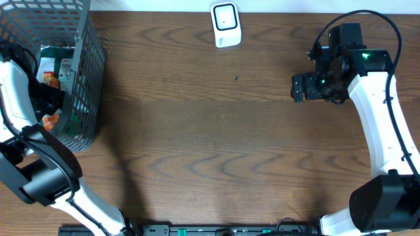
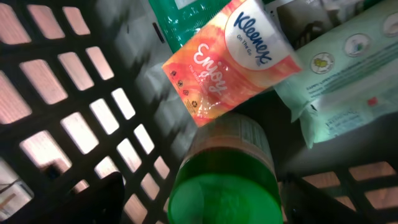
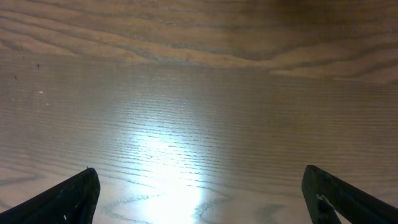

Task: Scan the item barcode
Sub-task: 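Grasp the green-capped bottle in the basket with the left gripper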

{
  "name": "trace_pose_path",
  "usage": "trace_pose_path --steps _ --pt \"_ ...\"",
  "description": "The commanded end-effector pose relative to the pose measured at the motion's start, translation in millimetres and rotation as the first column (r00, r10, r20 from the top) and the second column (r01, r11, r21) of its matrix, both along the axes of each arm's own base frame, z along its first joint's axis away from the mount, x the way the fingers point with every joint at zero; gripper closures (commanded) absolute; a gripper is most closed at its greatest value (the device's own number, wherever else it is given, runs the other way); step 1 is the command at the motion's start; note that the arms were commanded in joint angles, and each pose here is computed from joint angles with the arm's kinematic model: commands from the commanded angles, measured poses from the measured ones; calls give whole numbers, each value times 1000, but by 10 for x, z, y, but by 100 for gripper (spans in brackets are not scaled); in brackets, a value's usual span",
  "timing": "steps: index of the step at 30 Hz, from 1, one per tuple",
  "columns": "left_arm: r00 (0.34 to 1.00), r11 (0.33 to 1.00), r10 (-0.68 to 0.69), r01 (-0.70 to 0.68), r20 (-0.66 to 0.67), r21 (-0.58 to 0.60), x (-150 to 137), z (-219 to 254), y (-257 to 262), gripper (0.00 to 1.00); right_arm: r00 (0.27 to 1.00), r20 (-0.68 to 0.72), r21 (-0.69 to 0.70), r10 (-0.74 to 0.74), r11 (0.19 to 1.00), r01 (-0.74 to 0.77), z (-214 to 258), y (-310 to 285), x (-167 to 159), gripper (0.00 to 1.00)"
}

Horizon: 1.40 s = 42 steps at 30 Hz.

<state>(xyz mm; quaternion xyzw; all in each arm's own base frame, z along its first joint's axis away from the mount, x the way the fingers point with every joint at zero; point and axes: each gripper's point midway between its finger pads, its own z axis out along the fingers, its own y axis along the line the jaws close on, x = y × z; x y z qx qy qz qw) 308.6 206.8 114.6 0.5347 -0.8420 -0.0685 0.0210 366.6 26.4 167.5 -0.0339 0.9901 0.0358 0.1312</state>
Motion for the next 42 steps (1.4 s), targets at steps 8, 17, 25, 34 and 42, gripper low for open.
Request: trace_pose_path --steps 8,17,25,34,42 --pt "999 998 28 -29 -16 -54 -73 -269 -111 19 1000 18 -12 -7 1000 7 49 -85 43 1" --pt "1000 998 15 -17 -25 -65 -88 -442 -187 19 1000 17 -12 -7 1000 7 49 -85 42 1" --pt "1000 998 0 -2 -20 -62 -66 -476 -234 27 1000 17 -12 -7 1000 7 49 -85 42 1" --pt "995 1000 4 -5 102 5 56 -81 -136 38 1000 17 -12 -7 1000 7 49 -85 42 1" --pt "971 997 -9 -11 239 82 138 336 -90 40 1000 17 -12 -7 1000 7 49 -85 42 1"
